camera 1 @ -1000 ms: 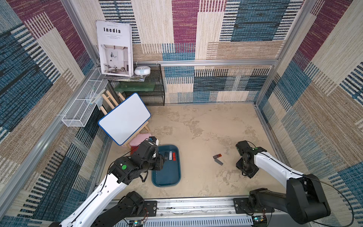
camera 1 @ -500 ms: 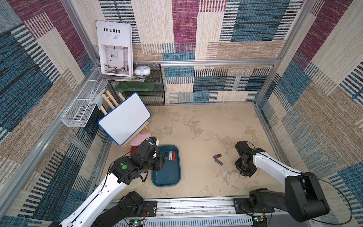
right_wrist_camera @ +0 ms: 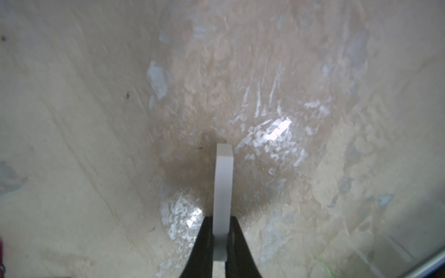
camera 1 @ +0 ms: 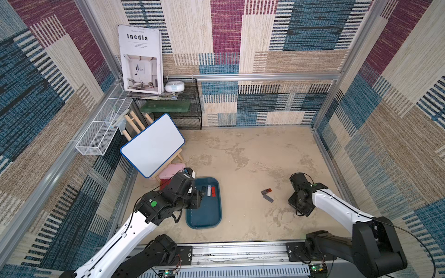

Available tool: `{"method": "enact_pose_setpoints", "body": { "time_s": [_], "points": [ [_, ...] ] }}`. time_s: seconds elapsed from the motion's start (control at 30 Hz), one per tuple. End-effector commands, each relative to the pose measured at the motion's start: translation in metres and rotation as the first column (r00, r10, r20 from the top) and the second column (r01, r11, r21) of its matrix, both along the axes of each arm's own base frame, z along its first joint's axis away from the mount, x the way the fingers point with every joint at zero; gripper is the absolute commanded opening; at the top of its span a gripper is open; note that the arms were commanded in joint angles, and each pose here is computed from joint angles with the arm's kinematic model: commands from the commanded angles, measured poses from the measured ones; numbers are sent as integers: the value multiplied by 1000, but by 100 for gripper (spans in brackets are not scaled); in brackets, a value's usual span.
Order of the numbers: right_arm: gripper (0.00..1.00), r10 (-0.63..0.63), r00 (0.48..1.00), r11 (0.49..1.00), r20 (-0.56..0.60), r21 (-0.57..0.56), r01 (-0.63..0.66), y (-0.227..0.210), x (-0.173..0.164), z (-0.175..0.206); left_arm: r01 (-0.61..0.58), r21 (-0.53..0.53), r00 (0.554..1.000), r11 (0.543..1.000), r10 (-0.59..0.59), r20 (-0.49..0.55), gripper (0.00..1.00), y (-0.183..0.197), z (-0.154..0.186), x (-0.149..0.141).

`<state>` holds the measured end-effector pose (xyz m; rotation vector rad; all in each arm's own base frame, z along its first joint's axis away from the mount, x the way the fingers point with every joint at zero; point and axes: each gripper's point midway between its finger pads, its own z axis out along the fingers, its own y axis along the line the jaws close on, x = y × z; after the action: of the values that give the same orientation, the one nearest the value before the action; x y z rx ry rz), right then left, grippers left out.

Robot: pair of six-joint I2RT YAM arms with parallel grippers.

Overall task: Put the usb flash drive into the storage box
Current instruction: Pick up the USB flash from the center of the board.

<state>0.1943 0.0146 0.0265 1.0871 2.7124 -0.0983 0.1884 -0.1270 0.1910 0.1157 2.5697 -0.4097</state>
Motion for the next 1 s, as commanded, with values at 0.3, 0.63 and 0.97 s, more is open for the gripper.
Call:
{"method": "enact_pose_setpoints", "body": {
  "time_s": [0.3, 0.63, 0.97],
  "points": [
    [0, 426, 768, 838, 477, 111, -534, 99, 35, 111, -45, 21, 998, 999, 44, 46, 50, 11, 7, 3],
    [0, 598, 355, 461, 719, 53, -886, 299, 10, 180, -153, 89, 985, 984, 145, 91, 50, 34, 12, 10],
    [0, 653, 230, 234, 721, 97, -967, 418, -12, 149, -427, 172, 888, 888, 377, 264, 57, 101, 42, 12]
  ]
}}
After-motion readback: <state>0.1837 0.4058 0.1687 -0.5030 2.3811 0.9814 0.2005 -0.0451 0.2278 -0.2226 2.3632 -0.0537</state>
